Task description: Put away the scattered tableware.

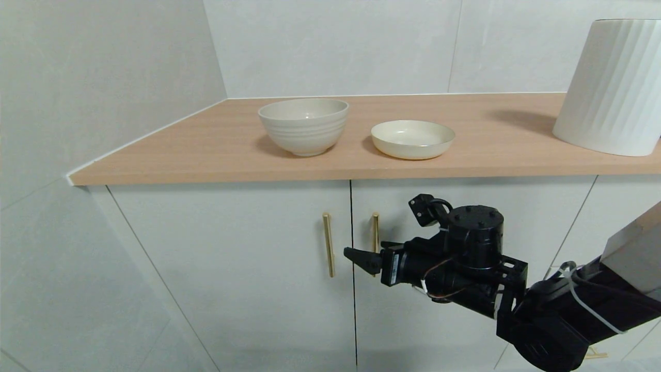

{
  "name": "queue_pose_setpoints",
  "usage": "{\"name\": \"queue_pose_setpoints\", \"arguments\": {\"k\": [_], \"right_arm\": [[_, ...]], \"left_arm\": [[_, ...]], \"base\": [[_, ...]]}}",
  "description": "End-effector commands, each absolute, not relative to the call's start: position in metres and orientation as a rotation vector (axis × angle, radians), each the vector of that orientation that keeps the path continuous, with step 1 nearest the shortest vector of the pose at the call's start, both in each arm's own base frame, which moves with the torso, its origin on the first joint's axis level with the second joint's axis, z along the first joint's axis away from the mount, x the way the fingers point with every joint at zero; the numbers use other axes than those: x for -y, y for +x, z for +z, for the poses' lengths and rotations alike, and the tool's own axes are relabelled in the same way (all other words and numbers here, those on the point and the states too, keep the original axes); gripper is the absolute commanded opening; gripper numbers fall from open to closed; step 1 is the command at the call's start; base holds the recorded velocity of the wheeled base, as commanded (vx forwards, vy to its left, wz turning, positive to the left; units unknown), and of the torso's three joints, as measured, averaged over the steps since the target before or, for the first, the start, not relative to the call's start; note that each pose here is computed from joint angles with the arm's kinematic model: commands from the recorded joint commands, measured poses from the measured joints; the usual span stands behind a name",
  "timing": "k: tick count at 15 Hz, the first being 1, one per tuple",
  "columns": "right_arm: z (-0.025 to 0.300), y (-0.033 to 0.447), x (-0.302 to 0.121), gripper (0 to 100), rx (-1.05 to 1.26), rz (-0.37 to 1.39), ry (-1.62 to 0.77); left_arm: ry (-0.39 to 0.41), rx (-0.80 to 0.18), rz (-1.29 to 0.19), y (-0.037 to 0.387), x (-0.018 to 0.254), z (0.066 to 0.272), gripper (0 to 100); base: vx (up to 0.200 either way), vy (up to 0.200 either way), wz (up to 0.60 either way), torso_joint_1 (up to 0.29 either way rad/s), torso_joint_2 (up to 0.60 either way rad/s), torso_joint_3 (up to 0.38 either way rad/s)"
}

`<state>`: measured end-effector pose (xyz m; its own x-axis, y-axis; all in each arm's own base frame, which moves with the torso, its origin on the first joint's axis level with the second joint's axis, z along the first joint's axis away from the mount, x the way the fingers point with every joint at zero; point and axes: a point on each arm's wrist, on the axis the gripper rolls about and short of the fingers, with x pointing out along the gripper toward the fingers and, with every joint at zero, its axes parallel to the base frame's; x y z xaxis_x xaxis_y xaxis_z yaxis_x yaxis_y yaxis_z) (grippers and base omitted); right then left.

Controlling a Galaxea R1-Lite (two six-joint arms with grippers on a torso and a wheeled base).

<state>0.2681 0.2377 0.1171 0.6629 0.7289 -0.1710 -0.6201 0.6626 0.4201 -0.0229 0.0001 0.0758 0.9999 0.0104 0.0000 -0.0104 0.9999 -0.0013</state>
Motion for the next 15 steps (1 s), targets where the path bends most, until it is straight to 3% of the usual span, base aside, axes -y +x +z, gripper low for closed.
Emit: {"name": "queue_pose_setpoints", "arguments": {"k": [1,15], "right_arm": [[0.118,0.268,-0.238,100,-0.346,0.784,0.36],[0.115,0.264,-0.251,100,-0.344,0.822,0.438]], "left_arm": [[-0.002,0.0,0.011,-0.023,0.0,0.076,100],[-0.002,0.0,0.011,-0.023,0.0,0.076,100]], "base": [[0.0,0.0,0.0,0.0,0.0,0.0],[0.0,0.0,0.0,0.0,0.0,0.0]]}}
